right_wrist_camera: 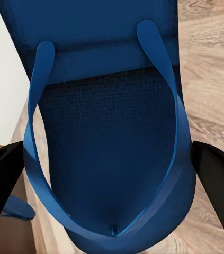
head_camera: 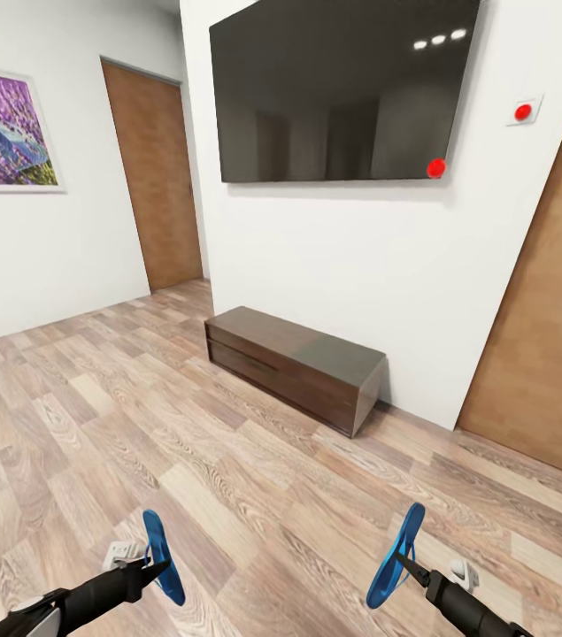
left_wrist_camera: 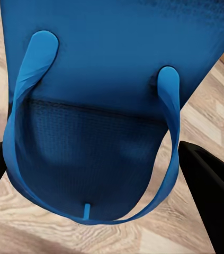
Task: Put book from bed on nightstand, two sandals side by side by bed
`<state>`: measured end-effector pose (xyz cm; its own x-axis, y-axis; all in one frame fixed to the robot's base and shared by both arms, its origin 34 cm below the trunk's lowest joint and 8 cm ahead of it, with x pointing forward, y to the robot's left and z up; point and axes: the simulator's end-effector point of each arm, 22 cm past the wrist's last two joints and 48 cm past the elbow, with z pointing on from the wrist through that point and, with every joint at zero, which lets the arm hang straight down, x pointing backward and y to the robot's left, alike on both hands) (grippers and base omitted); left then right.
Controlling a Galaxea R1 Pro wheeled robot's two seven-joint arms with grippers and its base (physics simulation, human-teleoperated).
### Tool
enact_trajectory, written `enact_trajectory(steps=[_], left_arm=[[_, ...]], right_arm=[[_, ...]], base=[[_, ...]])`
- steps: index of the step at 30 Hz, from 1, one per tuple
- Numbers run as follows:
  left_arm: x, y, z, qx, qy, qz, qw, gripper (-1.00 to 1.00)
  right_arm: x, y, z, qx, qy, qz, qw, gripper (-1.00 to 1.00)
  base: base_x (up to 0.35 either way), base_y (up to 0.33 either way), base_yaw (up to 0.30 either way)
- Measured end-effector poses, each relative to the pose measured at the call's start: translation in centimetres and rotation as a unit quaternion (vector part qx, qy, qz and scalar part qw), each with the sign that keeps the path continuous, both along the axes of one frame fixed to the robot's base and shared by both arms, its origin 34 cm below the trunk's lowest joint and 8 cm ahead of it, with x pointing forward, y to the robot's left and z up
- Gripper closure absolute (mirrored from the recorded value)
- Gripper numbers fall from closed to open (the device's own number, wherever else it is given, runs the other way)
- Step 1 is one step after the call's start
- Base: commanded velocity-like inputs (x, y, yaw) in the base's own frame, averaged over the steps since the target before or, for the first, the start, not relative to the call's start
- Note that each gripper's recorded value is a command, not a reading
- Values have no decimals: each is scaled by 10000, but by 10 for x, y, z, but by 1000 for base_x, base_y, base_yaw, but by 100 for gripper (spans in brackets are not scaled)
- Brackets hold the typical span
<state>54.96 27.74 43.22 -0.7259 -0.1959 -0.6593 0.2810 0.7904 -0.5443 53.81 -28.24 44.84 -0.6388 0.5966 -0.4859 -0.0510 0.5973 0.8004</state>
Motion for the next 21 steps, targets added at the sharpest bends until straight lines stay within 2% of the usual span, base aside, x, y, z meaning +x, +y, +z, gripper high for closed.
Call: enact_trajectory(steps=[6,21], left_arm=[[-4,-5,22,-240,-20,-229,9994,100],[1,-9,54,-282,-14,-267,9992,100]], right_arm=[[3,0,12,-7,8,-5,10000,100],[9,-1,44,-13,16,-9,10000,100]], base=[[0,0,0],[0,0,0]])
